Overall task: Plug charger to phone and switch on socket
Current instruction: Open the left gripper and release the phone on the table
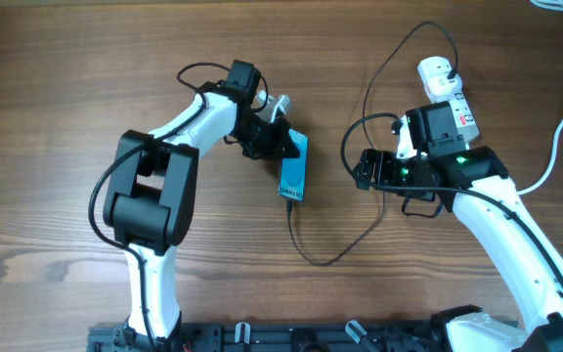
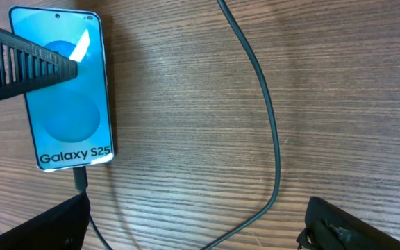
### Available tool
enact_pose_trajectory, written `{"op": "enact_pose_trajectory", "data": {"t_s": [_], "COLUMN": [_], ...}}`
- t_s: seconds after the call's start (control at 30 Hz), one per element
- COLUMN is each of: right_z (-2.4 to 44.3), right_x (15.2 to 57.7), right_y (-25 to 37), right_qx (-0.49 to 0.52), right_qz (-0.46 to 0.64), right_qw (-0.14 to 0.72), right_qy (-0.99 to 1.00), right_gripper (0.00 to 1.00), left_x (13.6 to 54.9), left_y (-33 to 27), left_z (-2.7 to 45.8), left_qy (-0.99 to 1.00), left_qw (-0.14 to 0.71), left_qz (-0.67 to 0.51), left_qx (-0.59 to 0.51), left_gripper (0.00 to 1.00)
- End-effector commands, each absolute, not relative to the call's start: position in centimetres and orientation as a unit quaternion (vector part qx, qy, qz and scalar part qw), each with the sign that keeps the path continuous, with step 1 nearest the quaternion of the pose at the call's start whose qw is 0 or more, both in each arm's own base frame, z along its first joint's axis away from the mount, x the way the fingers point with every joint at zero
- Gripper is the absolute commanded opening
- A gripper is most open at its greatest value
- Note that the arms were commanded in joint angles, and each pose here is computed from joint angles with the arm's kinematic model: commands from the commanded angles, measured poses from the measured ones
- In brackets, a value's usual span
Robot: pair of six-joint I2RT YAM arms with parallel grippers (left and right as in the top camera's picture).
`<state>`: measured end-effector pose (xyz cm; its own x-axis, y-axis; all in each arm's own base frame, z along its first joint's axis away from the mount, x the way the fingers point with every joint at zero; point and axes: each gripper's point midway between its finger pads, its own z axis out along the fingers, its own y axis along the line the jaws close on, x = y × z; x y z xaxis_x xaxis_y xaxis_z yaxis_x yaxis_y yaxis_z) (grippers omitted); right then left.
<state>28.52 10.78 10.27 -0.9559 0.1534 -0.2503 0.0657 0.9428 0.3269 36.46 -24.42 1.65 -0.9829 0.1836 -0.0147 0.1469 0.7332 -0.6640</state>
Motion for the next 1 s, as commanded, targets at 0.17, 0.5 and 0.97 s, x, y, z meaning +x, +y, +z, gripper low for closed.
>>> {"op": "enact_pose_trajectory", "data": {"t_s": [0.17,0.5,0.97], "right_z": [9.9,10.0,10.1], "right_x": [28.6,28.9,29.1], "right_y": [10.4,10.5,10.5], "right_qx": [0.064,0.063,0.063], "right_qz": [0.151,0.153,0.154], "right_qw": [0.139,0.145,0.15], "right_qy": [0.977,0.976,0.975], "right_gripper": [1.0,1.0,1.0], "left_x": [37.4,35.6,35.1], "left_y": [-22.0,-21.2,-19.2], "left_z": [-2.9,-5.8,-6.8], "left_qy": [-0.96,-0.962,-0.977], "left_qw": [0.011,0.021,0.025], "left_qz": [0.276,0.271,0.212], "left_qx": [-0.033,0.022,0.033], "left_gripper": [0.04,0.16,0.23]}}
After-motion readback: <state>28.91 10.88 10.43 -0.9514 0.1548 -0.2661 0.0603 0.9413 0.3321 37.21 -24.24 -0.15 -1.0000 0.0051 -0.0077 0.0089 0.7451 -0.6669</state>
